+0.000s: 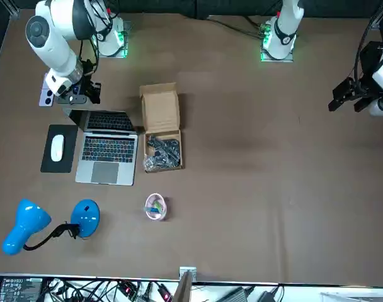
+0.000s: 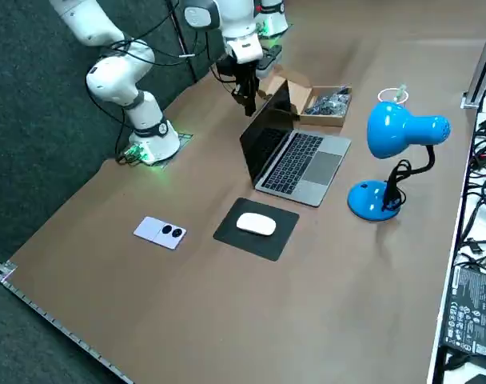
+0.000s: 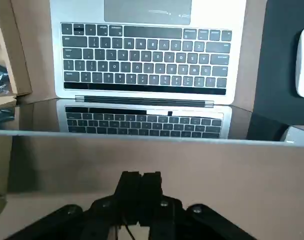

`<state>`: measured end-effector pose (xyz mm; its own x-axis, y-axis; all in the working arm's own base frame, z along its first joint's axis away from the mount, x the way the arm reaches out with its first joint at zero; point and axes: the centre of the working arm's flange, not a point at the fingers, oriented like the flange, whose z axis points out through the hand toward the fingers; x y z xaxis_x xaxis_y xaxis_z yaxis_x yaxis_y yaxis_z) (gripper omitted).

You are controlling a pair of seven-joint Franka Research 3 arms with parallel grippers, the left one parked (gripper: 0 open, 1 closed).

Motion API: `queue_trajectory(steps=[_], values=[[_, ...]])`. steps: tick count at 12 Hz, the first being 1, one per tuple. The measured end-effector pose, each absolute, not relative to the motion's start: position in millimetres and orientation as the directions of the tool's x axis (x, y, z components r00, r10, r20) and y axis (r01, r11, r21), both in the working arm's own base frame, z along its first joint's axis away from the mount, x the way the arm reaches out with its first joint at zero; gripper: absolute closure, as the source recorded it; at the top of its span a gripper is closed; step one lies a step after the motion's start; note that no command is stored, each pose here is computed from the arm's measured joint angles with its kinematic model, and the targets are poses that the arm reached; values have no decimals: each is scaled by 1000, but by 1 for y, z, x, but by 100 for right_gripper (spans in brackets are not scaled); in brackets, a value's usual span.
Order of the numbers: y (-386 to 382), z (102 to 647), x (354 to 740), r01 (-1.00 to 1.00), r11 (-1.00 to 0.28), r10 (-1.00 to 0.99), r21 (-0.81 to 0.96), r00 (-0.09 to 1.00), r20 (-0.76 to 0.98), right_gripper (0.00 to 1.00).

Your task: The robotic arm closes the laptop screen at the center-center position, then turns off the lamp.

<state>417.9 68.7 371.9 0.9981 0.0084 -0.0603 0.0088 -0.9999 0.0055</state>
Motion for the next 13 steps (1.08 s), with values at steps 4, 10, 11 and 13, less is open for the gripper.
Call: queue_trajectory(steps=[4, 10, 11, 13], values=[[69, 370, 423, 8, -1000, 8, 1, 999, -31, 99], [70, 372, 443, -6, -1000, -7, -15, 999, 52, 99], [71, 372, 449, -7, -1000, -8, -18, 999, 54, 99], [72, 372, 463, -11, -1000, -12, -24, 998, 58, 99]])
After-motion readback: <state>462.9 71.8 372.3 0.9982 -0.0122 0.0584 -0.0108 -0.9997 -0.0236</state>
